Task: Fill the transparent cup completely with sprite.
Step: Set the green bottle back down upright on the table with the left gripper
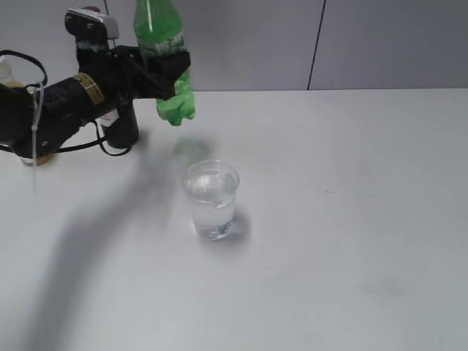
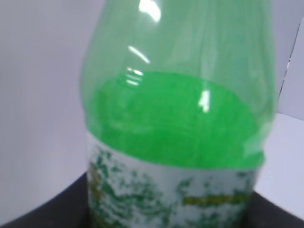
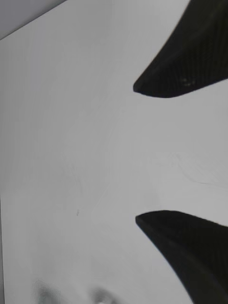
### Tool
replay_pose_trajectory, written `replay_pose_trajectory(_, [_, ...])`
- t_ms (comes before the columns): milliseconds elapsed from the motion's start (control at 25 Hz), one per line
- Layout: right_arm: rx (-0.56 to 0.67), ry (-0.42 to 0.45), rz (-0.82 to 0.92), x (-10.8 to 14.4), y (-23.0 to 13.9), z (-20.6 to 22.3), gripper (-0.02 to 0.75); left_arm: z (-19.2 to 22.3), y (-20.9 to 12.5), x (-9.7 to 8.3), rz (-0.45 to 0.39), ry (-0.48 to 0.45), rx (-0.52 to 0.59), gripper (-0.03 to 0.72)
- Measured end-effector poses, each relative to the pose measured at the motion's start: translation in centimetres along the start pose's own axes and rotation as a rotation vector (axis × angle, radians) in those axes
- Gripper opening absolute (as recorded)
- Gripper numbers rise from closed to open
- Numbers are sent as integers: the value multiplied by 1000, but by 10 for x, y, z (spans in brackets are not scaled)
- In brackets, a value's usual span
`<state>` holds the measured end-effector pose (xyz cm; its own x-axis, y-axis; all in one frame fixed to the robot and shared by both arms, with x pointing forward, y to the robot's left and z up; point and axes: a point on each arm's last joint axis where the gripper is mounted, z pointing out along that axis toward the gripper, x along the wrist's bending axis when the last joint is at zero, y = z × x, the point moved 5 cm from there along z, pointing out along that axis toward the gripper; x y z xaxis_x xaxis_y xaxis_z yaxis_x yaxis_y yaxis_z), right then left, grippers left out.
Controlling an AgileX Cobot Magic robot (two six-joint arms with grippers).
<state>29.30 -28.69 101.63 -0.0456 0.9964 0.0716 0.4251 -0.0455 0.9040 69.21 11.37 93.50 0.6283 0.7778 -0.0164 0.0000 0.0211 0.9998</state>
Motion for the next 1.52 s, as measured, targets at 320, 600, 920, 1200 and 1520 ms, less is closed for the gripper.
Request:
replay_pose_trajectory(320, [0, 0, 0, 0, 0, 0, 563, 13, -38, -15, -25, -32, 87, 411])
replay_pose_trajectory(600, [-1, 0, 0, 0, 0, 0, 563, 15, -55, -16, -43, -32, 116, 411])
replay_pose_trajectory(920, [-1, 0, 0, 0, 0, 0, 563, 16, -57, -16, -48, -31, 107, 411])
replay_pose_trajectory(1200, [-1, 0, 0, 0, 0, 0, 563, 16, -50, -16, -38, -35, 102, 619])
replay_pose_trajectory(1520, [-1, 0, 0, 0, 0, 0, 563, 7, -34, -20, -20, -31, 126, 651])
